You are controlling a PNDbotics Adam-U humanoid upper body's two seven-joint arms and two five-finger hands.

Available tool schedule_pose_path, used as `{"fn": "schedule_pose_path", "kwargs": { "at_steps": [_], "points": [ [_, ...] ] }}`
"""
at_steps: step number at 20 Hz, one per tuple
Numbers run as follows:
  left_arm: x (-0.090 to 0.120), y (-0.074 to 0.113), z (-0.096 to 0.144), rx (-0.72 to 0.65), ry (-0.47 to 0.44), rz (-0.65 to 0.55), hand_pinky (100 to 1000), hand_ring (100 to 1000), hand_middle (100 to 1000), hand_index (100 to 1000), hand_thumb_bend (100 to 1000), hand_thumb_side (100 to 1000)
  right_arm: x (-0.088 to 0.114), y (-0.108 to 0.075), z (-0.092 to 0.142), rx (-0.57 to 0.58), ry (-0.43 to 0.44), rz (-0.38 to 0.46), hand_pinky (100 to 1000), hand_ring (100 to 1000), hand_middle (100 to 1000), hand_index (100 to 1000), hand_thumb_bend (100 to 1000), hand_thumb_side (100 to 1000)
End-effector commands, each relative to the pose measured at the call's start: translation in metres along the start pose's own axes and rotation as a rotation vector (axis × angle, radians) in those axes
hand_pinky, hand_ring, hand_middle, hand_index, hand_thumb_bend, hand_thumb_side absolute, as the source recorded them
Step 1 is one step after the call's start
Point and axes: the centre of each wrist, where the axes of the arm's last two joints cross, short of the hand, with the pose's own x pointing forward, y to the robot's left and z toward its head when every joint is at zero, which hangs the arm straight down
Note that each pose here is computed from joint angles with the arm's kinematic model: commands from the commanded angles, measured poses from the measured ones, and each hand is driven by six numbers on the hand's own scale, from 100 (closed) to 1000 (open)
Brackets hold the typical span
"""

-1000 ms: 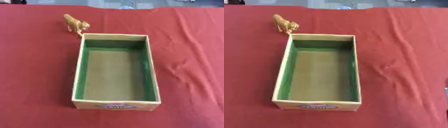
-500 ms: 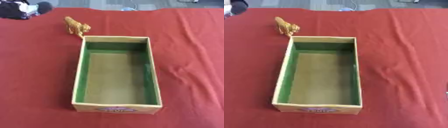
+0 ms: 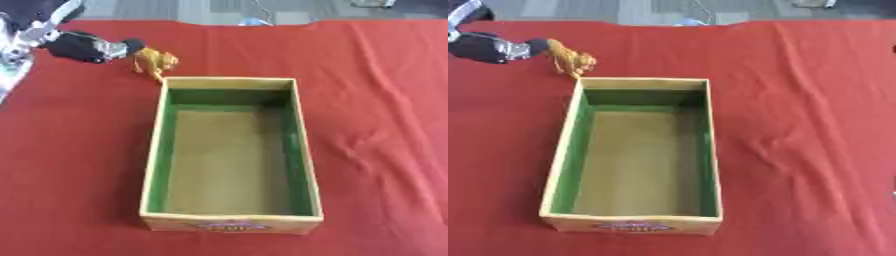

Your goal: Pick up objects on the table and place them in the box.

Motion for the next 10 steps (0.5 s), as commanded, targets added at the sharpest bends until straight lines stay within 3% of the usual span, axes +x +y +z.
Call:
{"fn": "schedule_pose_path", "kwargs": {
  "at_steps": [1, 6, 10],
  "points": [
    [-0.013, 0.004, -0.004, -0.063, 0.006, -0.047, 818, 840, 885, 1000, 505, 679, 0.008, -0.002, -0.007, 0.014, -0.037, 0.001, 845, 596, 576, 721, 100, 693],
    [-0.029, -0.009, -0.005, -0.208, 0.037, -0.078, 828, 856, 901, 1000, 427, 603, 0.008, -0.002, -0.007, 0.018, -0.036, -0.002, 846, 594, 574, 721, 100, 693],
    [-0.035, -0.004, -0.009, -0.272, 0.036, -0.116, 825, 856, 894, 1000, 366, 543, 0.008, -0.001, -0.007, 0.022, -0.036, -0.003, 846, 593, 572, 720, 100, 693]
  ]
}}
